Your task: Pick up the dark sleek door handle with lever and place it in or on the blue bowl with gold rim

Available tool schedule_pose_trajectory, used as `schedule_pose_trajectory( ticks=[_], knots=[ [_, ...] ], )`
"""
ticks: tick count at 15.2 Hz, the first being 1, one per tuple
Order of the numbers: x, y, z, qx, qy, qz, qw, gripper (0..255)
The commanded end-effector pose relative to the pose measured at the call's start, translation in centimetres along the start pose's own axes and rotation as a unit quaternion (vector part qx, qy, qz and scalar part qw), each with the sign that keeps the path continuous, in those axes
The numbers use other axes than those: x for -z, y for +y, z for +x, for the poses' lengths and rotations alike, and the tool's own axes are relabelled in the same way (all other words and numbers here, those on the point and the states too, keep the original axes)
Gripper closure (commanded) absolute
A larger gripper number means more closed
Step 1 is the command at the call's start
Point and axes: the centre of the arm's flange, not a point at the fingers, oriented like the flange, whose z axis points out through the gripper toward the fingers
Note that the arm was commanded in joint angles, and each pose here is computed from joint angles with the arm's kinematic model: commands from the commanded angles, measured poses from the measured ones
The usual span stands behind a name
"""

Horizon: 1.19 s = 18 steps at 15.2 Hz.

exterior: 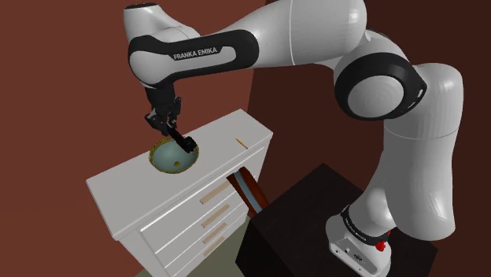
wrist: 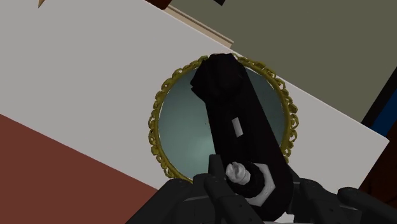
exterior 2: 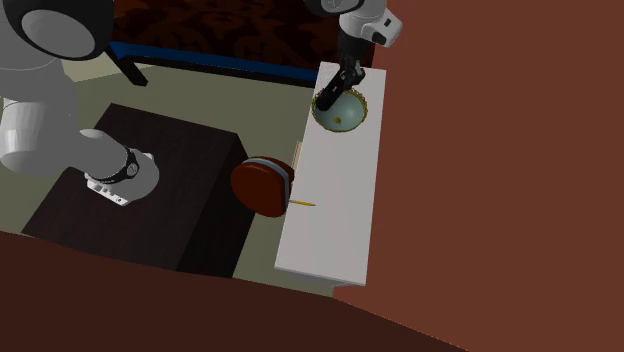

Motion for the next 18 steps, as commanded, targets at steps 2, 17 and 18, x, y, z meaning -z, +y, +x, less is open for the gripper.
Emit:
schedule_pose_trajectory(
  ticks=[2, 17, 18],
  knots=[
    [0.0, 0.0, 0.0, 0.0, 0.0, 0.0, 1.0, 255],
    [5.0, 0.0, 0.0, 0.0, 0.0, 0.0, 1.0, 0],
    [5.0, 0.0, 0.0, 0.0, 0.0, 0.0, 1.0, 0]
  ],
)
